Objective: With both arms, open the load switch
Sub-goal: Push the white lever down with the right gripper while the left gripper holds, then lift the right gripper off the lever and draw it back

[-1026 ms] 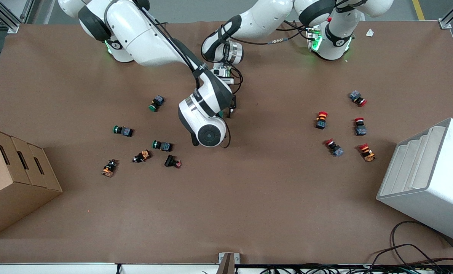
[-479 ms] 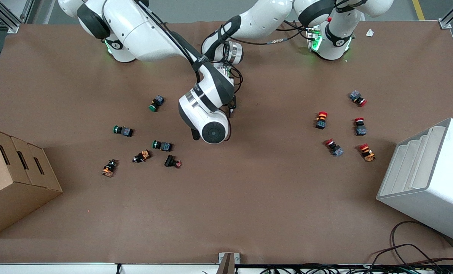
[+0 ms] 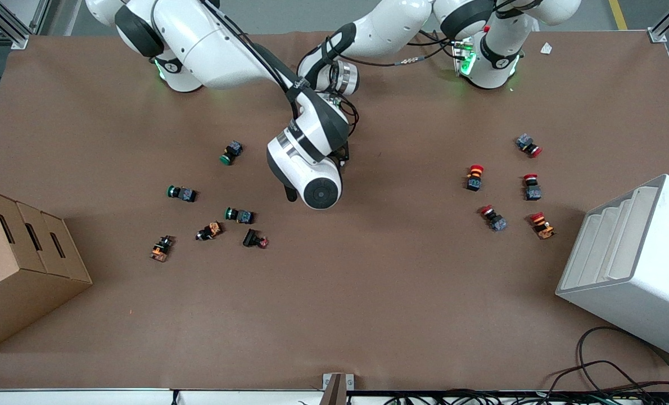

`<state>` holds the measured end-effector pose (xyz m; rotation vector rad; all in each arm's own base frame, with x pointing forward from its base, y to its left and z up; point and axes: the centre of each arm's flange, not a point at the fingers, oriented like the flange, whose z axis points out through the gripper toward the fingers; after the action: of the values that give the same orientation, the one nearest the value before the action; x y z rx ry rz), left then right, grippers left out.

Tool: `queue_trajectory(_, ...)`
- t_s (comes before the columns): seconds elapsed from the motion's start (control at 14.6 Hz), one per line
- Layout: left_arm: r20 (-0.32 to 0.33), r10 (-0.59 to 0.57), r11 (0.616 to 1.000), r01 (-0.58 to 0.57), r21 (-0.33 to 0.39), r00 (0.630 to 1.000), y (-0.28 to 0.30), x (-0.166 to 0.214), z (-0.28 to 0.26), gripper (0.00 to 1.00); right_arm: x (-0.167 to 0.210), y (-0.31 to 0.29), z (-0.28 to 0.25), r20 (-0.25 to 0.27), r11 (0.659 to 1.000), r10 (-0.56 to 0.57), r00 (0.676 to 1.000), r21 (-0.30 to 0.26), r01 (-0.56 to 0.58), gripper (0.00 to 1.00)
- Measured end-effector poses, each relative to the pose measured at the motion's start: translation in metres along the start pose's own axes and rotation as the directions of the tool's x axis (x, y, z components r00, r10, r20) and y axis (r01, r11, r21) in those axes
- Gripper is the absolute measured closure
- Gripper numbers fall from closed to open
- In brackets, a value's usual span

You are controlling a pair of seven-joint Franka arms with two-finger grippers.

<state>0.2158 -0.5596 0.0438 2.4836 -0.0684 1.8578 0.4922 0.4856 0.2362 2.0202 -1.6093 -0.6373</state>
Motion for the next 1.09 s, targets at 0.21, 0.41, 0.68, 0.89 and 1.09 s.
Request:
queue_trajectory(0.21,0.0,0.0,1.0,0.0,0.0,1.0,0.0,0.0,0.0,0.0,0.002,-0.001,0.013,-0.012,1.0,0.001,1.0,-0.026,-0.001,0.0)
queue_trajectory(0.41,-0.001,0.001,1.0,-0.001,0.0,1.0,0.0,0.0,0.0,0.0,0.002,-0.002,0.023,-0.019,0.999,0.002,1.0,-0.037,-0.003,0.0)
queue_trajectory(0.68,-0.001,0.001,1.0,-0.001,0.0,1.0,0.0,0.0,0.0,0.0,-0.001,-0.005,0.034,-0.021,1.0,0.002,1.0,-0.027,-0.002,0.0)
queue_trajectory(0.89,-0.002,0.001,1.0,-0.001,0.0,1.0,0.0,0.0,0.0,0.0,-0.001,-0.006,0.037,-0.02,1.0,0.003,1.0,-0.023,-0.003,0.0)
queue_trajectory(1.09,-0.002,0.001,1.0,-0.001,0.0,1.0,0.0,0.0,0.0,0.0,-0.001,-0.006,0.035,-0.024,1.0,-0.007,1.0,-0.018,0.006,0.0)
